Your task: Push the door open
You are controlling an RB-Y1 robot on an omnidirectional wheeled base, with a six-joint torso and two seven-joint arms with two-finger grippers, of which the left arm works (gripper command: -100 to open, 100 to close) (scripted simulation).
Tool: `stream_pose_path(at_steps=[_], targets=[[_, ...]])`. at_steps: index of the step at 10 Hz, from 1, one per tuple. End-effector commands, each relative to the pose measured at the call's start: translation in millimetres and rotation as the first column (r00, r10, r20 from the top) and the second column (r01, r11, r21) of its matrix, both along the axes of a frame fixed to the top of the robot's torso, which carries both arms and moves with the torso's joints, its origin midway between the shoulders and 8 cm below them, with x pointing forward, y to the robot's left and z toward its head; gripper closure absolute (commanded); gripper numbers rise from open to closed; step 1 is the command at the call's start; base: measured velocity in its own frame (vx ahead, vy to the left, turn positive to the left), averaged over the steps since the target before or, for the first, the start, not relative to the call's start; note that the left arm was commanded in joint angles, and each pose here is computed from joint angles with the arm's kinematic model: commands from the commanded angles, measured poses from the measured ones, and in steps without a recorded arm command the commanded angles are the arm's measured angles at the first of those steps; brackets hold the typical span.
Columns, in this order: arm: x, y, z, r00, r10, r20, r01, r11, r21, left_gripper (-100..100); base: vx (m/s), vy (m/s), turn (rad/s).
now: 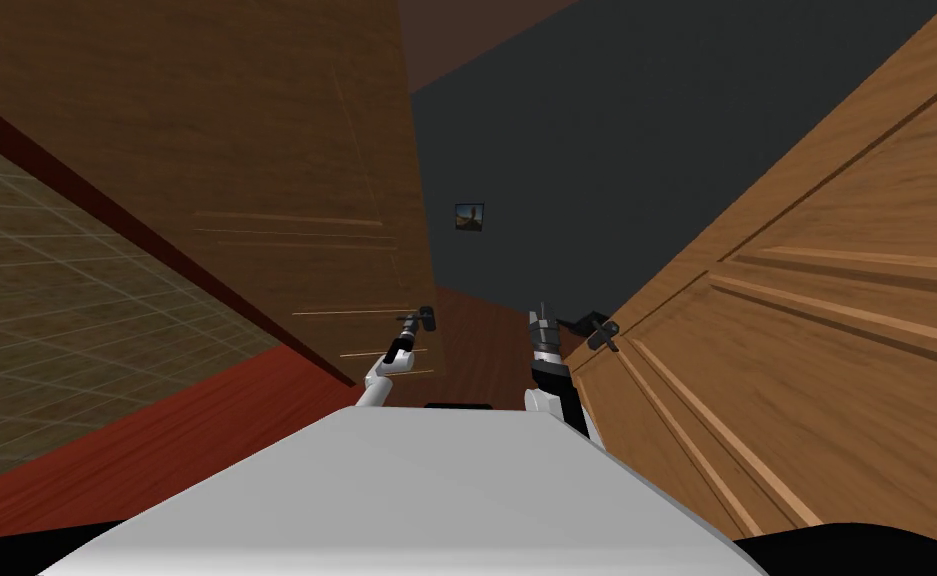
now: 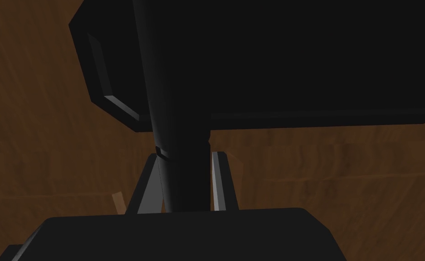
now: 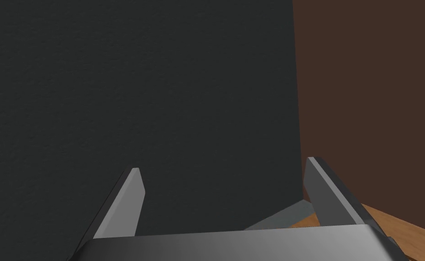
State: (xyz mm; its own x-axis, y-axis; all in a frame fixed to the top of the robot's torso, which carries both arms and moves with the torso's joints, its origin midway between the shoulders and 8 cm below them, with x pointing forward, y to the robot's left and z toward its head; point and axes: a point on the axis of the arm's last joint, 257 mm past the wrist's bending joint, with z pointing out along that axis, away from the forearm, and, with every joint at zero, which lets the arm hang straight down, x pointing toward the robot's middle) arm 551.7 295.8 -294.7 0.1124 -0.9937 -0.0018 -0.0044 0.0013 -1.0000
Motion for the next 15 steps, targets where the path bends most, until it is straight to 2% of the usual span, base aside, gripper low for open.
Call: stream_pose_path(at_steps=[1, 5, 10, 12, 13, 14, 15], targets=[[-0.8, 9.1, 0.6, 0.9999, 0.015, 0.001, -0.015, 0.9999, 0.003, 100, 0.136, -0.032, 0.058], [-3.1, 29.9, 1.6, 0.9986, 0.053, 0.002, -0.053, 0.9986, 0.006, 100, 0.163, -0.075, 0.060], [-9.4, 64.1, 2.4, 0.9925, 0.122, 0.004, -0.122, 0.9925, 0.003, 100, 0.191, -0.094, 0.083], [-11.6, 72.6, 2.2, 0.9900, 0.141, 0.004, -0.141, 0.9900, -0.001, 100, 0.191, -0.062, 0.054], [-12.2, 69.1, -2.6, 0.9909, 0.134, -0.005, -0.134, 0.9909, -0.003, 100, 0.091, -0.023, 0.031], [-13.6, 79.8, -0.1, 0.9883, 0.153, 0.000, -0.153, 0.9883, 0.000, 100, 0.160, -0.014, 0.058], [-14.2, 82.8, 0.1, 0.9874, 0.158, 0.000, -0.158, 0.9874, 0.000, 100, 0.195, -0.044, 0.048]])
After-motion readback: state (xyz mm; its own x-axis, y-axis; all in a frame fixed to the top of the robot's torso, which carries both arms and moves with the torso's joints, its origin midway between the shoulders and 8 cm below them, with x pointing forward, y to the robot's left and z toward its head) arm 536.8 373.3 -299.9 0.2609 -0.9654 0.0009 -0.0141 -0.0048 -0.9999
